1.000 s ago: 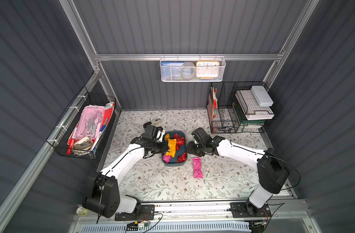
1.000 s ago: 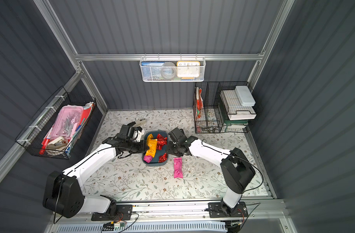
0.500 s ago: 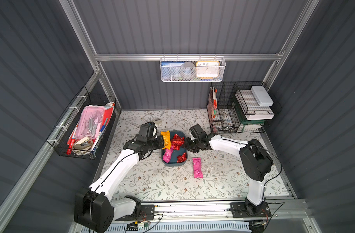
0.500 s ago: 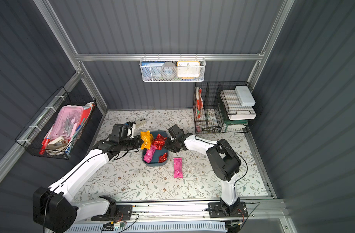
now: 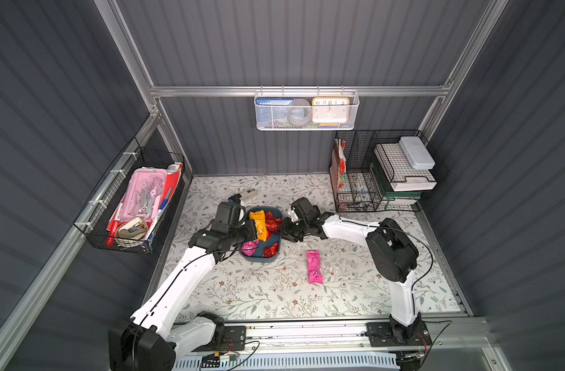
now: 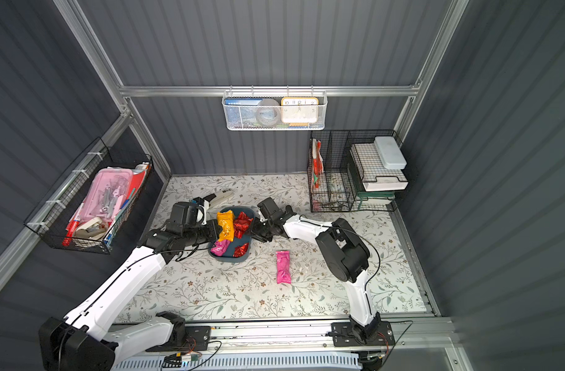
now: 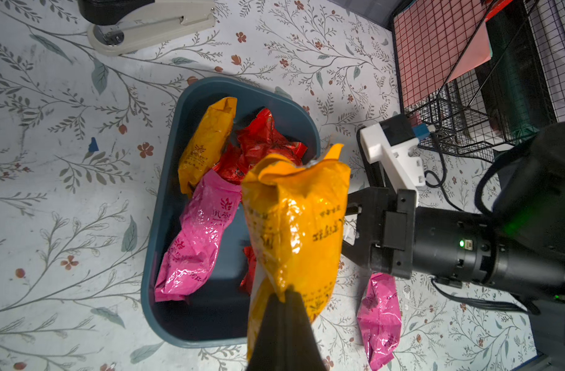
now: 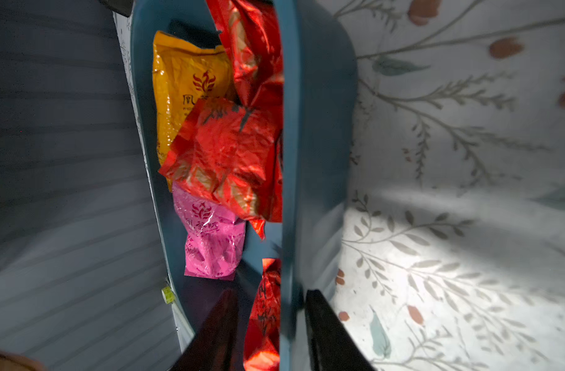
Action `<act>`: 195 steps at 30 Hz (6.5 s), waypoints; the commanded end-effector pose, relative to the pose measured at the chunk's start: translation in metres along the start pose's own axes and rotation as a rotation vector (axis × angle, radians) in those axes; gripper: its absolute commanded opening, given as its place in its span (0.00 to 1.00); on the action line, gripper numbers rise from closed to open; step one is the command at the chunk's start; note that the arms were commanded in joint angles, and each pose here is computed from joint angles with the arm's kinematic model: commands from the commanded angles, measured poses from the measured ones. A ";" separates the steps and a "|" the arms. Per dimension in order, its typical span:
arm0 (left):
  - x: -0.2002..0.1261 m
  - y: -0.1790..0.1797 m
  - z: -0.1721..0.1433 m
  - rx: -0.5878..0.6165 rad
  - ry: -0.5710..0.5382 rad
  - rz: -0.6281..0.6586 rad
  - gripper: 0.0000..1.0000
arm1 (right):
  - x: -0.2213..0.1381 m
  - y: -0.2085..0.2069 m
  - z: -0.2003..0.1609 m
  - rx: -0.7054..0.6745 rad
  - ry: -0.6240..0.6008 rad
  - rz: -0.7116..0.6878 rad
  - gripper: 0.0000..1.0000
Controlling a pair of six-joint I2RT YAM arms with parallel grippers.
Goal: Take the tea bags out of the storage box
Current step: Move the storage box to the center of the board, then place the tea bag at the center of the board, then adjust the storage box at the center of the board, then pick up the tea bag from the storage box.
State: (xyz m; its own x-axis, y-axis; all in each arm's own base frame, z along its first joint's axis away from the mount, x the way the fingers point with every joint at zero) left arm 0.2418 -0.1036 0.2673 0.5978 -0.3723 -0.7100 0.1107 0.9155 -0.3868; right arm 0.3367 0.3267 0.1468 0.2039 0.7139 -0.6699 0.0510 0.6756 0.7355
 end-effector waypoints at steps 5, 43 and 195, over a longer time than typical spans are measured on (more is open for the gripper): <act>0.000 -0.006 -0.003 0.012 -0.001 -0.094 0.00 | -0.052 0.003 0.004 -0.038 -0.065 -0.027 0.44; 0.169 -0.101 -0.052 0.126 0.238 -0.026 0.08 | -0.202 -0.076 -0.046 0.094 -0.348 -0.291 0.44; 0.012 0.062 -0.051 -0.388 -0.046 0.122 0.61 | -0.021 0.098 -0.066 -0.261 0.073 -0.115 0.00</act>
State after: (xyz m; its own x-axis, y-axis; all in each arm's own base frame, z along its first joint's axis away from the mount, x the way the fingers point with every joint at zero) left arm 0.2204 -0.0634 0.1967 0.6207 -0.2941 -0.7268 -0.2179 0.8257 -0.5203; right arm 0.2803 0.3951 0.2182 0.1371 0.6121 -0.7788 -0.2012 0.7871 0.5831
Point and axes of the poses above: each gripper's point midway between its finger pads, its own x axis out along the fingers, its own y axis along the line the jaws close on, z = x × y, the point moved 10 cm from there along -x, back along the fingers, and after that the axes turned 1 degree about x, right-handed, at the moved point
